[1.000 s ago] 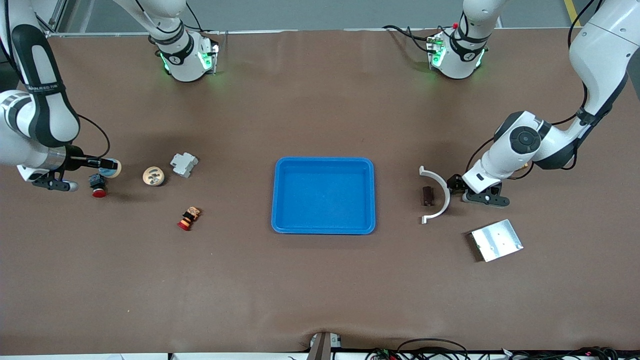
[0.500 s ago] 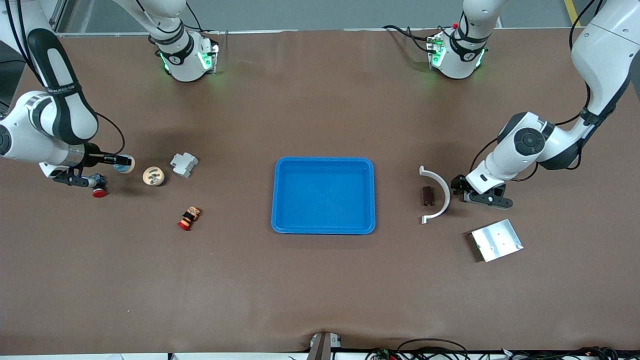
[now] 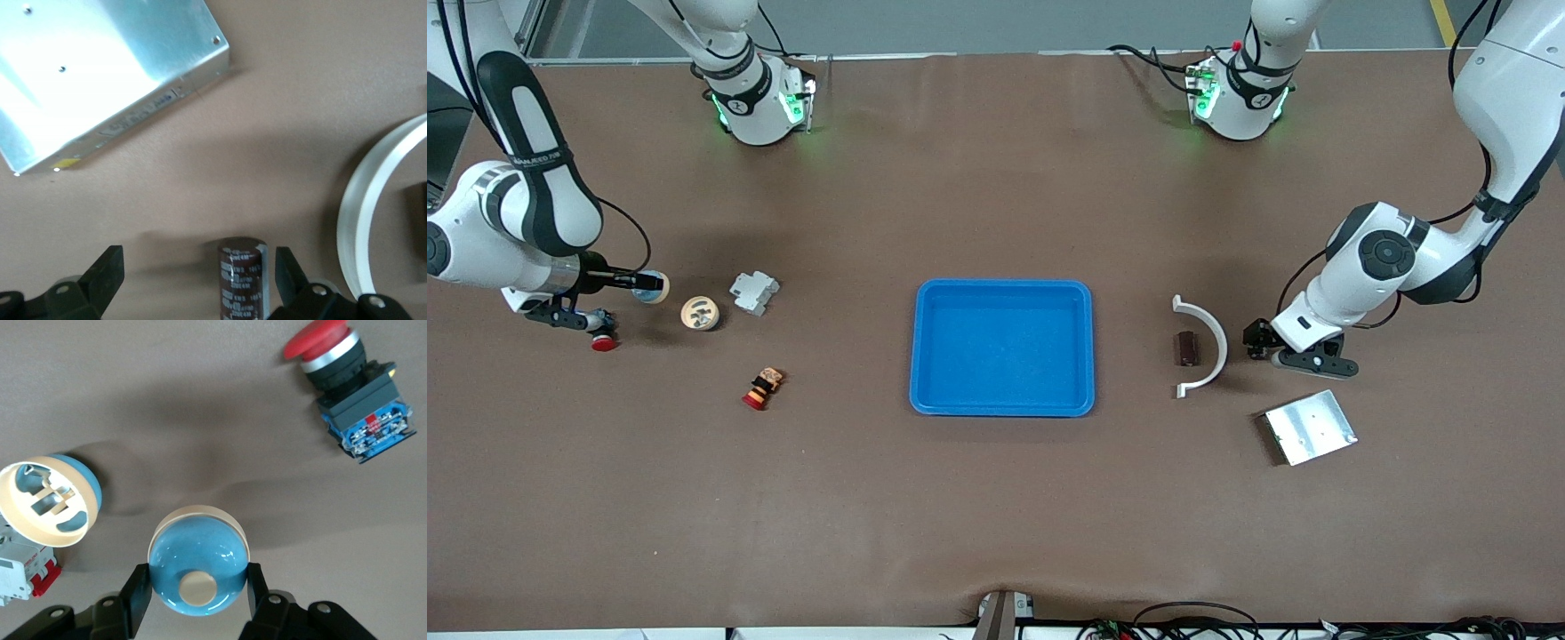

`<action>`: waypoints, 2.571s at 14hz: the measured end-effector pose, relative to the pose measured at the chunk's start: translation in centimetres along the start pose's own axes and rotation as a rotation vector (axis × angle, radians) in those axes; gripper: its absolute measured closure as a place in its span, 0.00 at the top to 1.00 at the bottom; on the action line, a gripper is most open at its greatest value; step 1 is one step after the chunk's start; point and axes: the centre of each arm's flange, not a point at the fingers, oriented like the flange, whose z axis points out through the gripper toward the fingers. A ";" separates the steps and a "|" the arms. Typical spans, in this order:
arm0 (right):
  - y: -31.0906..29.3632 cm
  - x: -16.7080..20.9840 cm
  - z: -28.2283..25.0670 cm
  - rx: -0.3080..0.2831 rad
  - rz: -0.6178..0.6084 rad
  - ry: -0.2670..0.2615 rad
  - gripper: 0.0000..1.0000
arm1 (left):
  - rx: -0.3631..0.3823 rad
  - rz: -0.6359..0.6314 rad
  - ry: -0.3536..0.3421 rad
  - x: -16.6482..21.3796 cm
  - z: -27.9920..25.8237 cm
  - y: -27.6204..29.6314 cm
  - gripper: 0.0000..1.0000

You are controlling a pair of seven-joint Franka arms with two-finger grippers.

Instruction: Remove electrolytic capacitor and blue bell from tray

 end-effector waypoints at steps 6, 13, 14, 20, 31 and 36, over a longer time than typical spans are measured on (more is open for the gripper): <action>3.8 -0.7 0.5 0.010 0.053 0.003 0.63 | 0.016 -0.049 -0.021 5.7 -6.3 2.0 1.00; 3.8 -0.5 1.6 0.012 0.052 -0.009 0.98 | 0.047 -0.083 0.004 10.8 -12.7 2.8 1.00; 3.8 -0.5 1.5 0.012 0.051 -0.008 1.00 | 0.038 -0.084 0.008 11.4 -13.3 3.5 1.00; 2.1 0.9 -1.2 0.013 0.015 -0.036 1.00 | 0.029 -0.089 0.035 12.7 -14.9 5.2 1.00; -5.4 4.3 -12.7 -0.030 -0.019 -0.002 1.00 | 0.036 -0.074 -0.018 16.5 -19.8 5.5 1.00; -17.4 3.7 -13.4 -0.087 0.092 0.025 1.00 | 0.033 -0.061 -0.011 15.6 -25.0 4.6 1.00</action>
